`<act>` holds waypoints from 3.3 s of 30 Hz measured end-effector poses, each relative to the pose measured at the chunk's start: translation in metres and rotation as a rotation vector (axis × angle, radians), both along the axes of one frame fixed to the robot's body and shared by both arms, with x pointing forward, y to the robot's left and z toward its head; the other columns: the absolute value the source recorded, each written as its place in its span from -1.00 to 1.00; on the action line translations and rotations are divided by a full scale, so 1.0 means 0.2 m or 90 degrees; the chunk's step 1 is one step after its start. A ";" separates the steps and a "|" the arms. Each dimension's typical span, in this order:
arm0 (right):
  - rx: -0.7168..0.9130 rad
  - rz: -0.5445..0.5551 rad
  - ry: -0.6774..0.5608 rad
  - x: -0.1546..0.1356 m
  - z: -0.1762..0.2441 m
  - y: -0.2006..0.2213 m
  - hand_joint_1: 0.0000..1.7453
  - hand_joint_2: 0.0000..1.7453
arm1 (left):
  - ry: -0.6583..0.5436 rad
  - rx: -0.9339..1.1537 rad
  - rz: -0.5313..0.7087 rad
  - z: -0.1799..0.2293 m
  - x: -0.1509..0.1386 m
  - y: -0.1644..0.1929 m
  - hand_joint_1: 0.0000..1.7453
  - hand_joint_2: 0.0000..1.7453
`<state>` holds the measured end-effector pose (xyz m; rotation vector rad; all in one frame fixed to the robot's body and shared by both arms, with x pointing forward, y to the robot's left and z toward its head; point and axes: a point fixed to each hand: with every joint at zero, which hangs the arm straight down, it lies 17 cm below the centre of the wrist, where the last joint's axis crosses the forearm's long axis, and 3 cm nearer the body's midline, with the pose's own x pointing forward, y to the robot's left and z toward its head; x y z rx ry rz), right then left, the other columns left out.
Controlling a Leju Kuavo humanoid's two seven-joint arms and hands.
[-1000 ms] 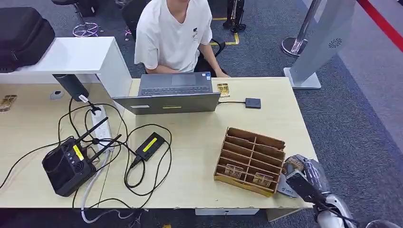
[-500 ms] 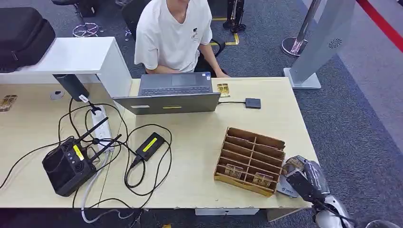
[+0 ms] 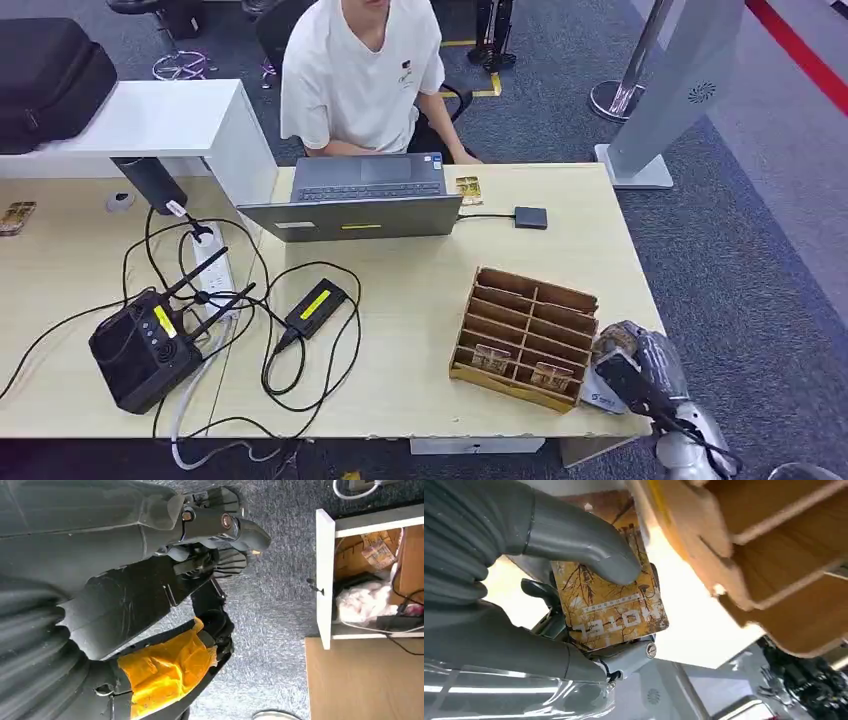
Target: Pass the card to the sensor for recognition and then transmit it.
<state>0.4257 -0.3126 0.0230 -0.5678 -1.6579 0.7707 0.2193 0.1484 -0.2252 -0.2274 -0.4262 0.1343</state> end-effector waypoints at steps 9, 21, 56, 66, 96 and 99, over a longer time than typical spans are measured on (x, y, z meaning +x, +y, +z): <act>-0.010 0.042 -0.130 0.32 0.60 0.12 1.00 1.00 | 0.007 0.010 -0.030 0.01 0.03 -0.01 -1.00 1.00; -0.071 0.074 -0.311 0.62 1.47 0.35 1.00 1.00 | 0.017 0.021 -0.068 0.02 0.05 -0.03 -1.00 1.00; -0.364 0.067 -0.394 0.85 1.53 1.20 -1.00 1.00 | 0.060 0.000 -0.163 0.05 0.01 -0.19 -1.00 1.00; -0.317 0.076 -0.404 0.80 1.45 1.14 -1.00 1.00 | 0.055 0.016 -0.158 0.04 0.02 -0.17 -1.00 1.00; -0.199 0.084 -0.538 -0.03 1.38 0.73 -1.00 1.00 | 0.028 0.019 -0.085 0.00 -0.01 -0.05 -1.00 1.00; -0.205 0.091 -0.542 -0.08 1.37 0.71 -1.00 1.00 | 0.028 0.020 -0.081 0.00 -0.01 -0.03 -1.00 1.00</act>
